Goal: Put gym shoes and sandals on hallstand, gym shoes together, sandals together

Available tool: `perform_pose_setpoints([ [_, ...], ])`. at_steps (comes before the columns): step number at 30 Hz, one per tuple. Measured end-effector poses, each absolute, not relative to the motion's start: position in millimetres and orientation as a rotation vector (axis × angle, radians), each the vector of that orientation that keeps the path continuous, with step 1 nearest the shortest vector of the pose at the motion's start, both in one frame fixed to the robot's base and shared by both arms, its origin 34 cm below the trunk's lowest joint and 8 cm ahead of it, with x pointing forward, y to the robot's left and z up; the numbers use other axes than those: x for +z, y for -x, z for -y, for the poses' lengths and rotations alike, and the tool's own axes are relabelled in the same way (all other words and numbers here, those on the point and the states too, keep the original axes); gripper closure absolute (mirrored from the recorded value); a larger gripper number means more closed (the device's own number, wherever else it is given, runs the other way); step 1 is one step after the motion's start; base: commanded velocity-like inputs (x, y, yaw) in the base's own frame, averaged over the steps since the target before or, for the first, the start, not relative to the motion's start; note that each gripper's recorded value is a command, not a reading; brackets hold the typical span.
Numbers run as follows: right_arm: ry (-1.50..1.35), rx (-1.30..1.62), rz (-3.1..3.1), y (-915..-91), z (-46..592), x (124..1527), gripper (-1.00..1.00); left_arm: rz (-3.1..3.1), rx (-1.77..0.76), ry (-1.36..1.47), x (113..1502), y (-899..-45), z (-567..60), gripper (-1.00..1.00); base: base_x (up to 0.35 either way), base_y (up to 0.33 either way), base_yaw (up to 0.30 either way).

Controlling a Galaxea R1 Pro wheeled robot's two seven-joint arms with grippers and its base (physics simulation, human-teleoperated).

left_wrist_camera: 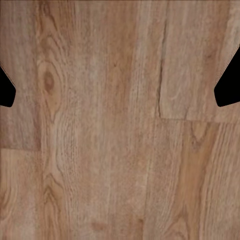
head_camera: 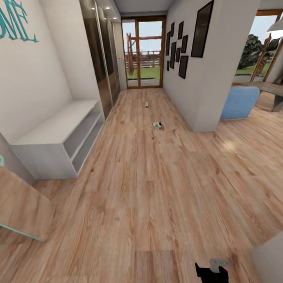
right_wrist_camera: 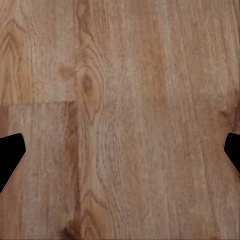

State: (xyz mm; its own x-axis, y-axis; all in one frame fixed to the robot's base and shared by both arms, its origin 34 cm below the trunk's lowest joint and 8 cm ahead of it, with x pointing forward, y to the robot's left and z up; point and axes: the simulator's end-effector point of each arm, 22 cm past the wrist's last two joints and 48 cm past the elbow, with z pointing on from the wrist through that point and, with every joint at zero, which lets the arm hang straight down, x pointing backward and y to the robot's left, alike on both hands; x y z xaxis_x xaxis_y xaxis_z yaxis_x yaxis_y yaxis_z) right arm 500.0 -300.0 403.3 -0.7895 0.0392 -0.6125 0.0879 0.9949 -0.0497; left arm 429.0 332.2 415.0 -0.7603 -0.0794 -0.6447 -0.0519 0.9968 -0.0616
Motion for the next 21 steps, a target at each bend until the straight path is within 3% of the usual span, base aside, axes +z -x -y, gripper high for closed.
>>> perform_pose_setpoints([
  [21,-0.08,-0.103,-2.48,-499.9,304.3,403.6,-1.0,-2.437,-0.052,0.09,414.8,-428.7,-332.1,-1.0,0.336,0.0,0.0],
])
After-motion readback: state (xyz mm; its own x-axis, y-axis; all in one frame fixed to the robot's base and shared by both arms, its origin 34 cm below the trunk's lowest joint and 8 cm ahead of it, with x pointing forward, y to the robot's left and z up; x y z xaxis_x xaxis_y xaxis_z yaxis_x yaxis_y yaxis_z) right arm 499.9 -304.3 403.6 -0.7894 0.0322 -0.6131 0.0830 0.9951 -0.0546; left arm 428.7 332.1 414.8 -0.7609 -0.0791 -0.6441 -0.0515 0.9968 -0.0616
